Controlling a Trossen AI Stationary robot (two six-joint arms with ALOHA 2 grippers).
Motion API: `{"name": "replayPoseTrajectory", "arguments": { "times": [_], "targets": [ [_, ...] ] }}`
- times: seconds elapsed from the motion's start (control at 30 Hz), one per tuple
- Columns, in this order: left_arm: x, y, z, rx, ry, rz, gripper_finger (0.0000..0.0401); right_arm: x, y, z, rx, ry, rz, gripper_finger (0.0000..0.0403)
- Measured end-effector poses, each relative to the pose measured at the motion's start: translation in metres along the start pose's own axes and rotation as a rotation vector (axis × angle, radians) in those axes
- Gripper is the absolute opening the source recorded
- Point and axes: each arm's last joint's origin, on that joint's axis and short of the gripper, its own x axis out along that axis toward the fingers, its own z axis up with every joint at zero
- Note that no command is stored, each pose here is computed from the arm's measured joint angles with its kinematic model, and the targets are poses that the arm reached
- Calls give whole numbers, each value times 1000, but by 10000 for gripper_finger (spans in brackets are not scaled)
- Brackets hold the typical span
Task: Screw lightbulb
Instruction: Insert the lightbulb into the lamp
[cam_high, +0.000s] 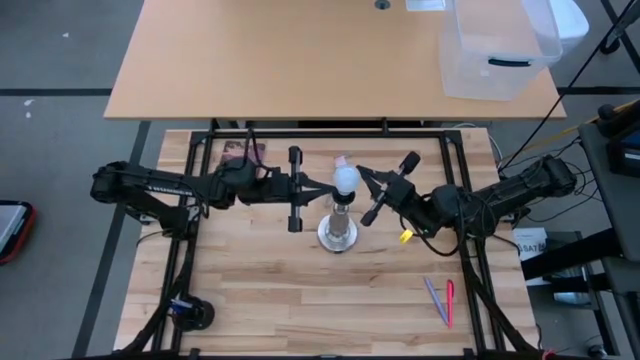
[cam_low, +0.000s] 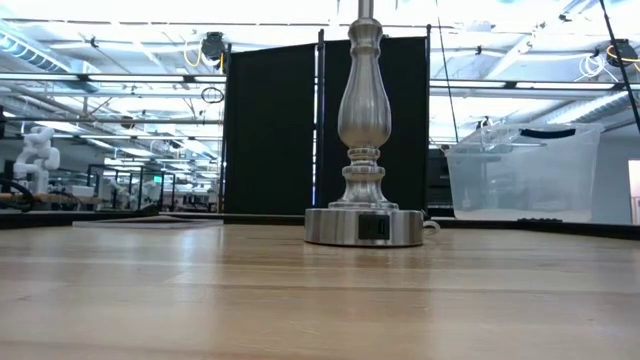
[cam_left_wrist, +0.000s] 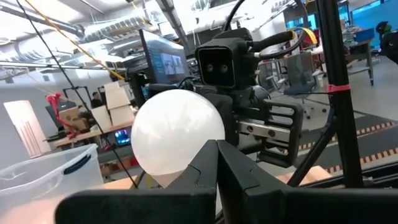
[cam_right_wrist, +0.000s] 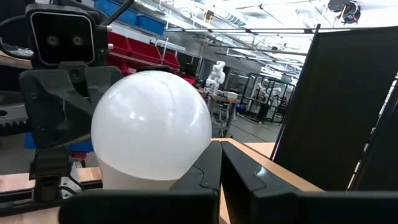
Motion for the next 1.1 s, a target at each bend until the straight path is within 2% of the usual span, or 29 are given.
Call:
{"name": "replayPoseTrajectory", "arguments": {
  "times": [0.73, 1.0, 1.1],
  "targets": [
    [-1, 7, -7, -5, 57, 4, 2, -13, 11, 0, -35, 26, 63, 0],
    [-2, 16, -11, -14, 89, 74, 2, -18, 14, 0, -47, 39, 72, 0],
    [-1, 20, -12, -17, 89, 96, 2, -20, 19, -1, -58, 25, 134, 0]
  ]
}}
